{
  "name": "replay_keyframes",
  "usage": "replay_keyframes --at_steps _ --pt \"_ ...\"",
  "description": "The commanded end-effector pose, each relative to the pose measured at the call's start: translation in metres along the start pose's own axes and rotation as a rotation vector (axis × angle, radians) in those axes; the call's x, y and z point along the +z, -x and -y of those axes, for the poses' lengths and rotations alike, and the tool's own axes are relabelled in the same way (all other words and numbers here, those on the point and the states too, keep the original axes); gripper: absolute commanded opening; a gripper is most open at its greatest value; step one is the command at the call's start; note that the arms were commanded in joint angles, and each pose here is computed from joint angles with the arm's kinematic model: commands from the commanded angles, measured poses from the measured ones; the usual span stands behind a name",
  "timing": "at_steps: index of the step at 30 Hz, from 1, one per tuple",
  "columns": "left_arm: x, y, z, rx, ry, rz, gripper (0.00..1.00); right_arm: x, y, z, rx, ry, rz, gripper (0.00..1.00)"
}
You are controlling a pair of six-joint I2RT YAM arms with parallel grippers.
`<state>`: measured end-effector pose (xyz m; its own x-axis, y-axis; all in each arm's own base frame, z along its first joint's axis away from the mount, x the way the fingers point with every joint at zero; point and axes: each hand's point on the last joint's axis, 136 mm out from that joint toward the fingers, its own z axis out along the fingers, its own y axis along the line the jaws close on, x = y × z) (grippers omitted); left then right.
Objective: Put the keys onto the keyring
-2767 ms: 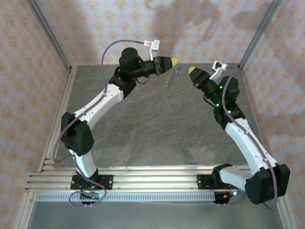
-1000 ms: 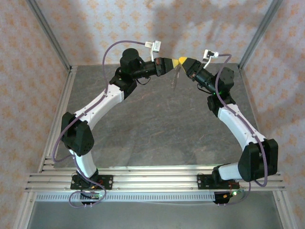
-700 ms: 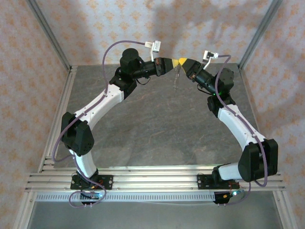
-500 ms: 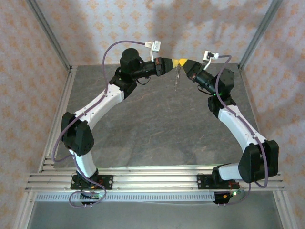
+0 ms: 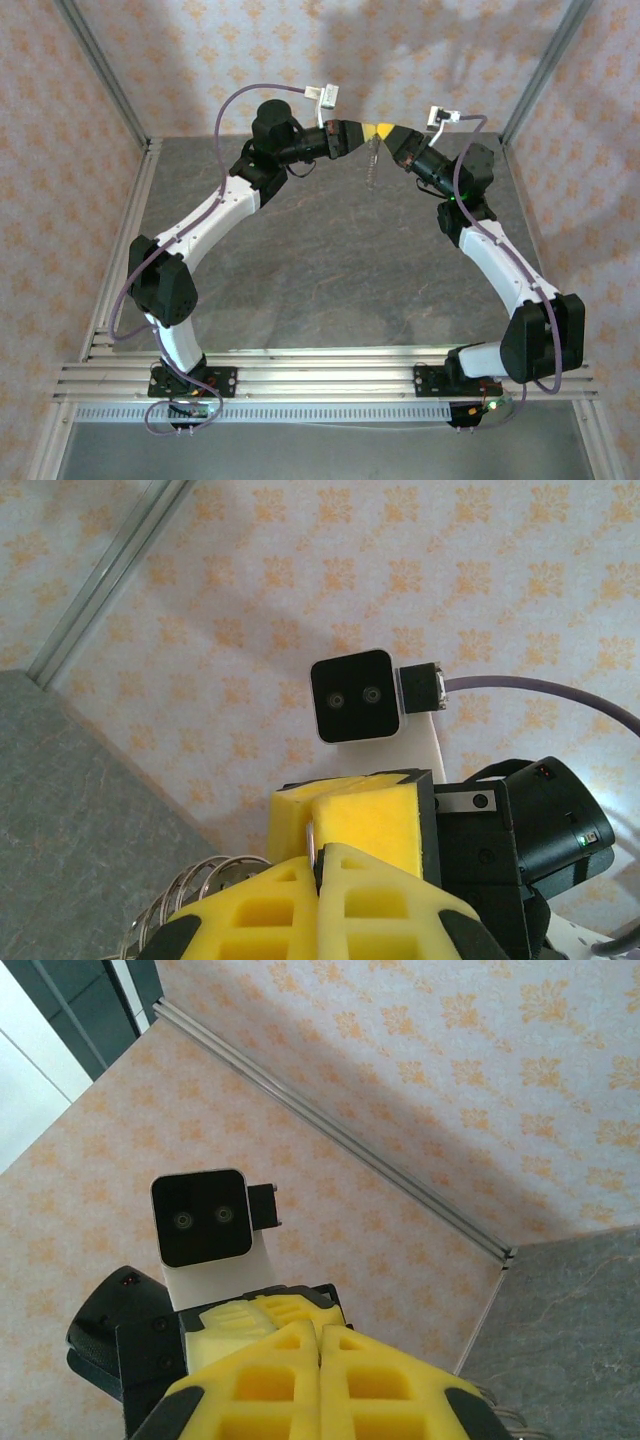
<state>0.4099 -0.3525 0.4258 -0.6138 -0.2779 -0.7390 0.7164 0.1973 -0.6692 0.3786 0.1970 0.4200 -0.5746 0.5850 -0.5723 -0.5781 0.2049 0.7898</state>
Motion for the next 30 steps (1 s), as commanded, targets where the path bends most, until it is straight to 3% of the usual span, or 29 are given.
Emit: replay_keyframes --at_steps 1,2,7,12,20,30 --pt "0.003 0.018 0.029 0.062 -0.058 0.032 0.00 0.004 -0.009 -0.018 -0.051 0.066 -0.078 0.00" --pt "0.004 0.018 0.028 0.062 -0.052 0.031 0.02 0.005 -0.008 -0.015 -0.057 0.050 -0.076 0.00" --pt "-0.001 0.022 0.021 0.071 -0.012 0.034 0.29 0.005 0.000 -0.006 -0.070 0.019 -0.075 0.00" --pt "-0.013 0.036 0.014 0.081 0.016 0.050 0.38 0.006 0.008 0.002 -0.068 0.010 -0.098 0.00" --pt "-0.023 0.042 -0.001 0.099 0.046 -0.006 0.41 0.010 0.005 0.007 -0.086 0.000 -0.173 0.00" --pt "-0.017 0.024 -0.017 0.091 0.036 -0.147 0.41 0.013 0.004 0.011 -0.085 -0.004 -0.198 0.00"
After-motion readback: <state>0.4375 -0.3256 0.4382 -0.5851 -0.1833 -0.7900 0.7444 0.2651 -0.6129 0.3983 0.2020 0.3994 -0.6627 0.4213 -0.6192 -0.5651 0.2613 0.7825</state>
